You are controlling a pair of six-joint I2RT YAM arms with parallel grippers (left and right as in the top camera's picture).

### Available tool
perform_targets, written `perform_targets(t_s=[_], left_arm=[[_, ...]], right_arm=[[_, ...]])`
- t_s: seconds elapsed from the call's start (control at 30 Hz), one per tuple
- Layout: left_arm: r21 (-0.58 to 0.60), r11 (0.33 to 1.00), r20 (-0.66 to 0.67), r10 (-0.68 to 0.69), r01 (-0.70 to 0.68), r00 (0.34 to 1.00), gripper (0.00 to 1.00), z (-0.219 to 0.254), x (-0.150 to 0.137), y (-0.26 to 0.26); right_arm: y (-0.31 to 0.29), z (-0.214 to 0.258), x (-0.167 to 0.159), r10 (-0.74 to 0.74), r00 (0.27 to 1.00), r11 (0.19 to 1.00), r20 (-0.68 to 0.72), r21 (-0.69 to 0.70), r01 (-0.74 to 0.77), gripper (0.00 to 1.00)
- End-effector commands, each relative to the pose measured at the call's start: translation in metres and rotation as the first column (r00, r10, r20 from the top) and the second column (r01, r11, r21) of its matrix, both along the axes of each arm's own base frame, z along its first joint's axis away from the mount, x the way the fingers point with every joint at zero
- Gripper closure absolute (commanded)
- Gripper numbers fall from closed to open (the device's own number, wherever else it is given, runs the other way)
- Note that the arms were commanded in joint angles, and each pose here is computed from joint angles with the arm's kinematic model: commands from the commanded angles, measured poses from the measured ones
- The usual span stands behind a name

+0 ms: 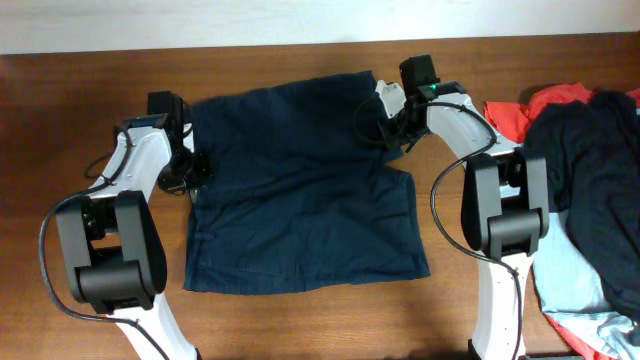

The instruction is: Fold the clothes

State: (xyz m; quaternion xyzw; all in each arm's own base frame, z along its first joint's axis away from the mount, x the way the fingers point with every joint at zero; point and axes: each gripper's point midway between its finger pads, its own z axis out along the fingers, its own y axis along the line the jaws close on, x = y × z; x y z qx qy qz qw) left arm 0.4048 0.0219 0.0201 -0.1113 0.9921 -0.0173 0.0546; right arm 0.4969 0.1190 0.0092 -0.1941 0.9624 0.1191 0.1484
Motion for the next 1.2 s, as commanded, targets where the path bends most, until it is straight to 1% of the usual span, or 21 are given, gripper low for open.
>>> perform_targets(t_s=[0.0, 0.17, 0.23, 0.27, 0.33, 0.5, 0.6, 0.87, 1.03, 1.17], left_arm=[[-0.009, 1.0, -0.016, 0.004, -0.004, 1.0, 0.99, -0.003, -0.005, -0.003], [-0.008, 1.0, -0.015, 0.004, -0.004, 1.0, 1.0, -0.003, -0.004, -0.003], [-0.008, 1.0, -0.014, 0.004, -0.004, 1.0, 0.99, -0.003, -0.004, -0.003], [-0.008, 1.0, -0.014, 0.004, -0.004, 1.0, 0.99, -0.003, -0.004, -0.003], [-0.008, 1.0, -0.014, 0.004, -0.004, 1.0, 1.0, -0.003, -0.004, -0.003], [-0.008, 1.0, -0.015, 0.004, -0.004, 1.0, 0.99, -0.003, -0.004, -0.003], [-0.009, 1.0, -0.015, 0.004, -0.004, 1.0, 0.99, -0.003, -0.004, -0.003], [-0.009, 1.0, -0.015, 0.004, -0.004, 1.0, 1.0, -0.003, -0.004, -0.003], [-0.008, 1.0, -0.014, 0.005, -0.005, 1.0, 0.99, -0.003, -0.004, -0.002], [-0.001, 1.0, -0.019, 0.005, -0.005, 1.0, 1.0, -0.003, -0.005, -0.001]], right_arm=[[-0.008, 0.022, 0.017, -0.024, 0.998, 0.999, 0.058, -0.042, 0.027, 0.42], [-0.028, 0.059, 0.04, -0.071, 0.987, 0.985, 0.148, -0.145, 0.092, 0.42], [-0.041, 0.064, 0.045, -0.161, 0.972, 0.964, 0.171, -0.184, 0.192, 0.42], [-0.048, 0.064, 0.046, -0.198, 0.964, 0.951, 0.179, -0.204, 0.233, 0.42], [-0.056, 0.059, 0.046, -0.225, 0.957, 0.933, 0.183, -0.241, 0.266, 0.42], [-0.058, 0.031, 0.044, -0.229, 0.963, 0.928, 0.139, -0.268, 0.26, 0.42], [-0.055, 0.019, 0.043, -0.225, 0.967, 0.931, 0.122, -0.266, 0.25, 0.42], [-0.05, 0.016, 0.042, -0.245, 0.964, 0.937, 0.102, -0.229, 0.262, 0.42], [-0.035, 0.015, 0.042, -0.225, 0.971, 0.959, 0.082, -0.156, 0.235, 0.43], [-0.034, 0.015, 0.043, -0.224, 0.971, 0.96, 0.083, -0.151, 0.235, 0.43]])
